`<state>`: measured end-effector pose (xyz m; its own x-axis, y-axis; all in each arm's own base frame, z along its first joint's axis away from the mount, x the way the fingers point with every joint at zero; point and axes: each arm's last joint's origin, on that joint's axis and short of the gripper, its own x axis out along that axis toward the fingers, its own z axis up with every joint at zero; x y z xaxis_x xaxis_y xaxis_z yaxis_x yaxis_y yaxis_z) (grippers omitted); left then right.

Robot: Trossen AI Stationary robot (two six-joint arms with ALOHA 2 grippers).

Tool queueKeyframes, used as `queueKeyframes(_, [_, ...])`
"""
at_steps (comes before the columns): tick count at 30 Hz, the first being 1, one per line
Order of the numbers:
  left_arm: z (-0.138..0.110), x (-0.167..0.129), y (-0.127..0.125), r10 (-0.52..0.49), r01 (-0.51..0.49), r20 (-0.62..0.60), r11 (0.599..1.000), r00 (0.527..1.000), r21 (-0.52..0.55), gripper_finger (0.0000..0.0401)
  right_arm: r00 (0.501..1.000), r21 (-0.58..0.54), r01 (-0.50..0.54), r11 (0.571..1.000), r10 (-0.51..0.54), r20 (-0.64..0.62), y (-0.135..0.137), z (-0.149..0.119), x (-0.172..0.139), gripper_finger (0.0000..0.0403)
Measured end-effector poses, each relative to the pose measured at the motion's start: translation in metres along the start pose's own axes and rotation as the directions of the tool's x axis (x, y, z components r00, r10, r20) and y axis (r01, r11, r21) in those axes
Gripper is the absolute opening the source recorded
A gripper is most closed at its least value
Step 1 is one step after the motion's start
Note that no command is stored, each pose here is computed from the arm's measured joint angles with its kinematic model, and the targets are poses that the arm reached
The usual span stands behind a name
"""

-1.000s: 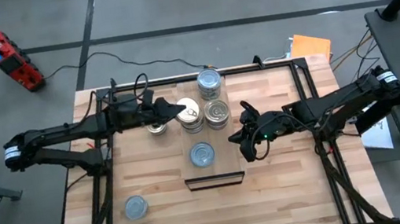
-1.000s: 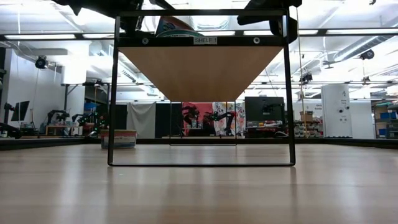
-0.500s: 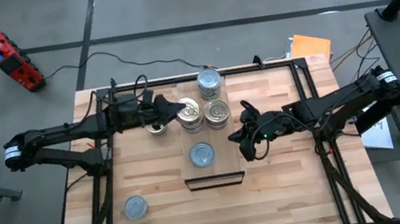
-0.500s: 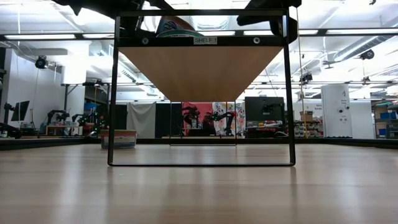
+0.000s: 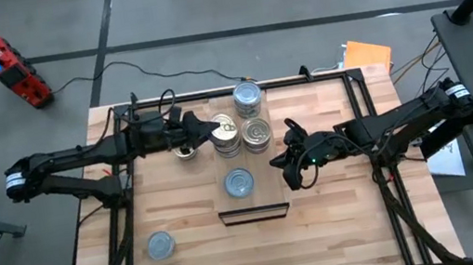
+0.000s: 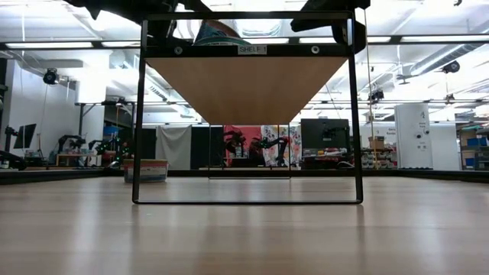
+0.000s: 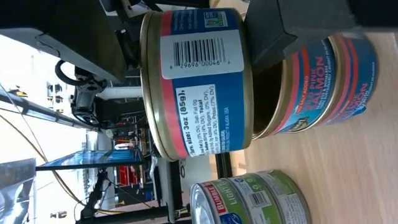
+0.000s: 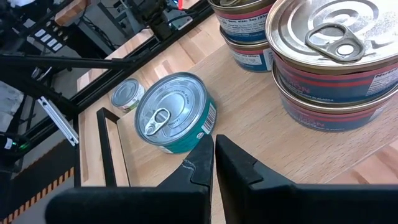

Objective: Stack canned seafood by type on shelf
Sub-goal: Stack the blue-pink tuna can on top of the blue-pink tuna can on the shelf aligned with the other blue-pink tuna can

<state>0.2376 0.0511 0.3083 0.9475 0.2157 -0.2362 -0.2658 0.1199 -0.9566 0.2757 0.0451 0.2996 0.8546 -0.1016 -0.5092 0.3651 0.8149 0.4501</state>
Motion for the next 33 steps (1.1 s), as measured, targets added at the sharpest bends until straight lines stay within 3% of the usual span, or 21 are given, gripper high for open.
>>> queueKeyframes(27, [-0.0079,0.0020,-0.0046,-0.019,0.018,-0.085,1.000,0.996,-0.005,0.0284,1.000,0.011,0.008,1.000,-0.008,0.006,-0.0002,0.0002,0.0000,0.0009])
queueKeyframes(33, [-0.0081,0.0023,0.0009,0.039,-0.038,-0.089,0.999,0.995,0.010,0.0284,1.000,0.011,0.020,1.000,-0.020,0.015,-0.0007,0.0004,-0.0001,0.0009])
